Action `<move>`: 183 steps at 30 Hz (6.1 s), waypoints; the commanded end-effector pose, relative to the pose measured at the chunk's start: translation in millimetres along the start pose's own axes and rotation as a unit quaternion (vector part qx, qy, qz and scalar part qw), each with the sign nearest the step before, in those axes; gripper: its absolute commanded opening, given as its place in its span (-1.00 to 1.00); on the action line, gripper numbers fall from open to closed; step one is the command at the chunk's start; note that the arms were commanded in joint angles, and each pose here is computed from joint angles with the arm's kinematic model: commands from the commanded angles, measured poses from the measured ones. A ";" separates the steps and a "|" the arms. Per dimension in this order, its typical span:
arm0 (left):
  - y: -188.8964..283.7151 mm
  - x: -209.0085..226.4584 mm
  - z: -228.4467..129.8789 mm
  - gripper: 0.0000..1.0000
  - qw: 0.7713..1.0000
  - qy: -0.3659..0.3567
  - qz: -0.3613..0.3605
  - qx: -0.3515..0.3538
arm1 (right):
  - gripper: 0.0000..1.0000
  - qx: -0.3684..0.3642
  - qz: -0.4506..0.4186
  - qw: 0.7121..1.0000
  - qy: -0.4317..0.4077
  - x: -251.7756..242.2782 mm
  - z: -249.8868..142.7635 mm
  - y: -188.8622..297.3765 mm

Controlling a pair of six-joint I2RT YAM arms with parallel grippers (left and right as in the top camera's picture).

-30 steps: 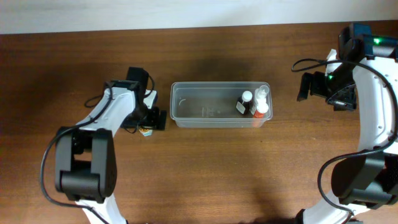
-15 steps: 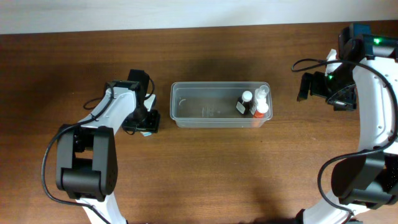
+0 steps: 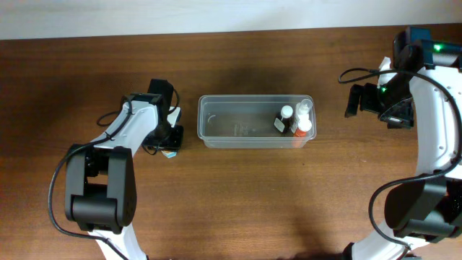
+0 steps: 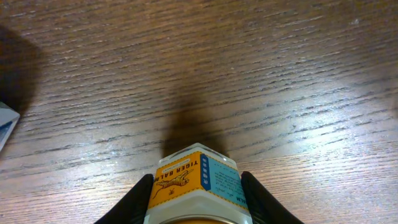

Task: Pack container
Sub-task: 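Carry the jar into the container next to the bottles and release, then move the left gripper to the white Panadol box and grasp it, then place the Panadol box into the container's left side and release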

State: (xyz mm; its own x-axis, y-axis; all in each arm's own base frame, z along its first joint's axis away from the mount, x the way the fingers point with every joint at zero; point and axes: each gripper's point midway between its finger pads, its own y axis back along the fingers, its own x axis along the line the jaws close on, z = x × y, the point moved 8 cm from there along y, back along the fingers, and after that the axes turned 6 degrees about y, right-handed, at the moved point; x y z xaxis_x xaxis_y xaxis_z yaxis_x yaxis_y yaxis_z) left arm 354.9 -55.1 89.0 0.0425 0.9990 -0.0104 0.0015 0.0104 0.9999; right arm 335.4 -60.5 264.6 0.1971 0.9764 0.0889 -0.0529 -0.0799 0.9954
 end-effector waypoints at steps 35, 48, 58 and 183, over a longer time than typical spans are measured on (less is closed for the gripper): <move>117.9 -224.3 6.6 -0.99 0.944 -0.249 -0.089 -0.199 | 0.97 -0.007 0.005 1.000 0.008 0.9 -3.5 5.1; 55.5 -250.9 22.2 -0.99 0.966 -0.158 -0.127 -0.159 | 0.97 -0.007 0.005 1.000 0.008 0.9 -3.5 5.1; 34.6 -259.0 27.2 -0.99 0.972 -0.117 -0.133 -0.153 | 0.97 -0.007 0.005 1.000 0.008 0.9 -3.5 5.1; 155.7 -147.2 31.5 -0.07 0.893 -0.415 0.020 -0.173 | 0.97 -0.008 0.004 1.000 0.011 0.8 -3.2 5.0</move>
State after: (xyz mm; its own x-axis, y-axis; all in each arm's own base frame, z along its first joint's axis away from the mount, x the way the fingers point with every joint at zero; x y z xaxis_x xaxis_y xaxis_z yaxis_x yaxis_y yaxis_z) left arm 381.0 -182.7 262.2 0.7036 0.6882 0.1769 -0.3523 0.1217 0.9279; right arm 335.4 -60.5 264.4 0.1818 0.9794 0.0883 -0.0526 -0.0800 0.9954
